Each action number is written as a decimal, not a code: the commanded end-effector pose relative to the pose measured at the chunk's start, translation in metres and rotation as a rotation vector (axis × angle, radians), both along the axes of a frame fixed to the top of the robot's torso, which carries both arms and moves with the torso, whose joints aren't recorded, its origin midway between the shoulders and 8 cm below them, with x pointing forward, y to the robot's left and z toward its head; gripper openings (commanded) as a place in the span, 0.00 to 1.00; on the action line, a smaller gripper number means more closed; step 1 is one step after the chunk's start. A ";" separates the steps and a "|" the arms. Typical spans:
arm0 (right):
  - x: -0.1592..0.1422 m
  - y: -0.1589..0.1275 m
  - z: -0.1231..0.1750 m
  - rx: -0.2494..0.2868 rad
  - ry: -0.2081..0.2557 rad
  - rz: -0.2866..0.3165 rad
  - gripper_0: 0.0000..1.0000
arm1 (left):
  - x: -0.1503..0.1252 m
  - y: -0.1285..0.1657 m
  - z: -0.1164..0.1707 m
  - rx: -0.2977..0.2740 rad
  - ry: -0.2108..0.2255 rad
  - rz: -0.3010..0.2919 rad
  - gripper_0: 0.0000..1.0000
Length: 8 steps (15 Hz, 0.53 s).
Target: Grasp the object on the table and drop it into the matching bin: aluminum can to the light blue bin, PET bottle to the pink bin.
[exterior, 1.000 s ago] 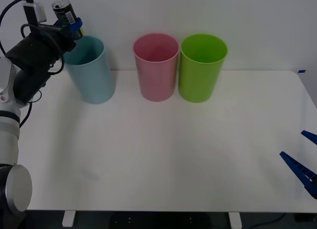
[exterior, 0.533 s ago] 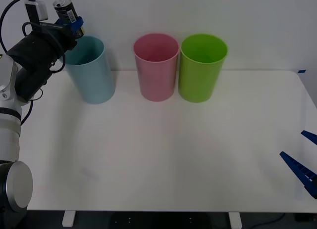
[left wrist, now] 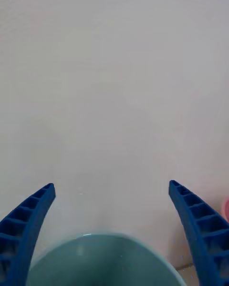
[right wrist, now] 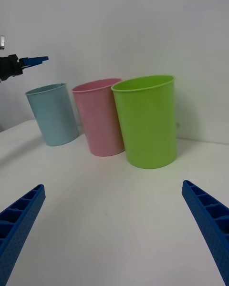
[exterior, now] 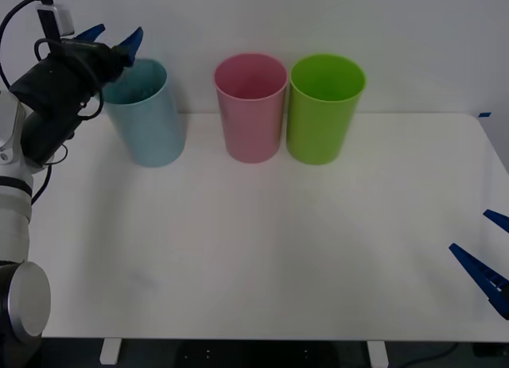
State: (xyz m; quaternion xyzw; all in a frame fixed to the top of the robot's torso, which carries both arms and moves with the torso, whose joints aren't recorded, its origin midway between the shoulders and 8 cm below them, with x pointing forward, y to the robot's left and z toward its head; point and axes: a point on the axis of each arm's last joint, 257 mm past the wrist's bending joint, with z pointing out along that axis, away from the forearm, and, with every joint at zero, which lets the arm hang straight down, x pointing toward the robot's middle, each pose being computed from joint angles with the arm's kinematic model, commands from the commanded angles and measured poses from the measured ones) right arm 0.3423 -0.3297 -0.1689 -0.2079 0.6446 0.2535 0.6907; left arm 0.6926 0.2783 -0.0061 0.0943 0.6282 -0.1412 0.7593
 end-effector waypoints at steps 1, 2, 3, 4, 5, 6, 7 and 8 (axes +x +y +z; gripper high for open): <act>0.000 0.000 0.000 0.000 0.000 0.000 1.00 | -0.002 0.002 -0.001 -0.012 0.001 -0.005 1.00; 0.000 0.000 0.000 0.000 0.000 0.000 1.00 | -0.003 0.003 -0.001 -0.020 0.001 -0.009 1.00; 0.000 0.000 0.000 0.000 0.000 0.000 1.00 | -0.005 0.004 -0.003 -0.031 0.003 -0.013 1.00; 0.000 0.000 0.000 0.000 0.000 0.000 1.00 | -0.007 0.005 -0.005 -0.040 0.005 -0.022 1.00; 0.000 0.000 0.000 0.000 0.000 0.000 1.00 | -0.010 0.007 -0.007 -0.054 0.006 -0.035 1.00; 0.000 0.000 0.000 0.000 0.000 0.000 1.00 | -0.014 0.009 -0.009 -0.063 0.009 -0.046 1.00; 0.000 0.000 0.000 0.000 0.000 0.000 1.00 | -0.018 0.010 -0.010 -0.074 0.009 -0.063 1.00; 0.000 0.000 0.000 0.000 0.000 0.000 1.00 | -0.022 0.010 -0.011 -0.077 0.008 -0.074 1.00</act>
